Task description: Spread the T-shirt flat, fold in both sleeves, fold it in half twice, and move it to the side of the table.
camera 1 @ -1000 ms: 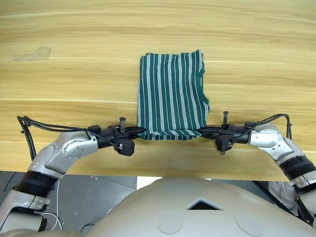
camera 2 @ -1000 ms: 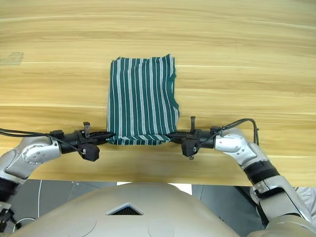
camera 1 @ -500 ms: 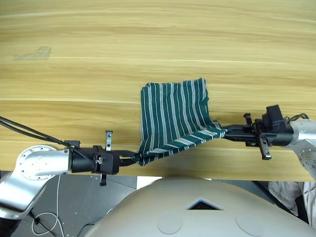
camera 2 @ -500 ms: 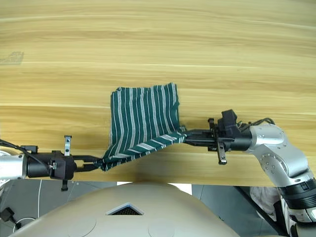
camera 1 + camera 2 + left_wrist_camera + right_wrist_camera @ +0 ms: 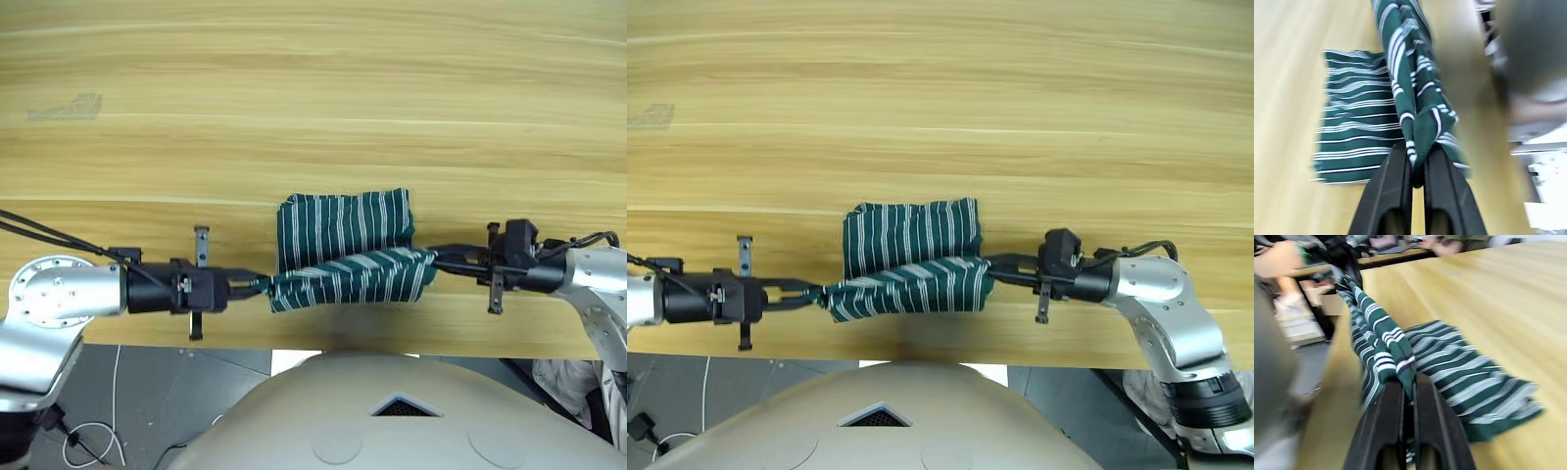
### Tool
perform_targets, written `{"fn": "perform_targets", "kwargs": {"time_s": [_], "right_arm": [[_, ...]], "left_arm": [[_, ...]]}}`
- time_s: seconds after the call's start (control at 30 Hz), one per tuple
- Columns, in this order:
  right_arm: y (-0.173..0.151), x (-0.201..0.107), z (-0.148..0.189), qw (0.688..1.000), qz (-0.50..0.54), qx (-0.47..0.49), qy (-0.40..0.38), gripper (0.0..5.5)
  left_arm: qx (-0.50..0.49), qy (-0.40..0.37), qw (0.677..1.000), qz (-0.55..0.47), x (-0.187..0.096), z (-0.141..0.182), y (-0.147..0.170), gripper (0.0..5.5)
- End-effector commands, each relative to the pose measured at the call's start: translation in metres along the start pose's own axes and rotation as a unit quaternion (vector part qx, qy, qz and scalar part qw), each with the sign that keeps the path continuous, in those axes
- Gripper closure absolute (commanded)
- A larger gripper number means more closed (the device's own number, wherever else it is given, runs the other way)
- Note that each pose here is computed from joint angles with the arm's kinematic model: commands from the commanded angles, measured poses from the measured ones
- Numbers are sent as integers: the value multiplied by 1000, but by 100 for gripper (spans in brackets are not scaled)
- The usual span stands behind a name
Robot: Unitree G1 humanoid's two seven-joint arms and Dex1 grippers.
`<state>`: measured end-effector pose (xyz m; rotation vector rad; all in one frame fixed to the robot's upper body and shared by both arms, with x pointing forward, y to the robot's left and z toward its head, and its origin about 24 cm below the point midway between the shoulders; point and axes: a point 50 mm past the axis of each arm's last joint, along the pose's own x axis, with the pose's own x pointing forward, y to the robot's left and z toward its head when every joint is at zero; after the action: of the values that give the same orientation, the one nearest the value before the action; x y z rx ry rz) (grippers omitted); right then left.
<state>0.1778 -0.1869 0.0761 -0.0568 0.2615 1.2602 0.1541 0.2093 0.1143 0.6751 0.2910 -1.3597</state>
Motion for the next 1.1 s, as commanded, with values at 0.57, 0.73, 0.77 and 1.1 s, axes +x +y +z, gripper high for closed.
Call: {"fn": "perform_targets", "kwargs": {"time_s": [0.57, 0.73, 0.77, 1.1], "right_arm": [[-66, 34, -16, 992, -110, 42, -39, 473], [-88, 28, -7, 973, -210, 20, -94, 415], [-89, 26, -5, 971, -216, 18, -104, 415], [-73, 31, -1, 977, -162, 2, -141, 415]], "left_arm": [[-18, 40, 995, 85, 43, -59, 45, 438], [-48, 0, 975, 216, 40, -65, 64, 354], [-55, -4, 972, 230, 39, -68, 64, 348], [-111, -123, 878, 450, 18, -67, 82, 221]]}}
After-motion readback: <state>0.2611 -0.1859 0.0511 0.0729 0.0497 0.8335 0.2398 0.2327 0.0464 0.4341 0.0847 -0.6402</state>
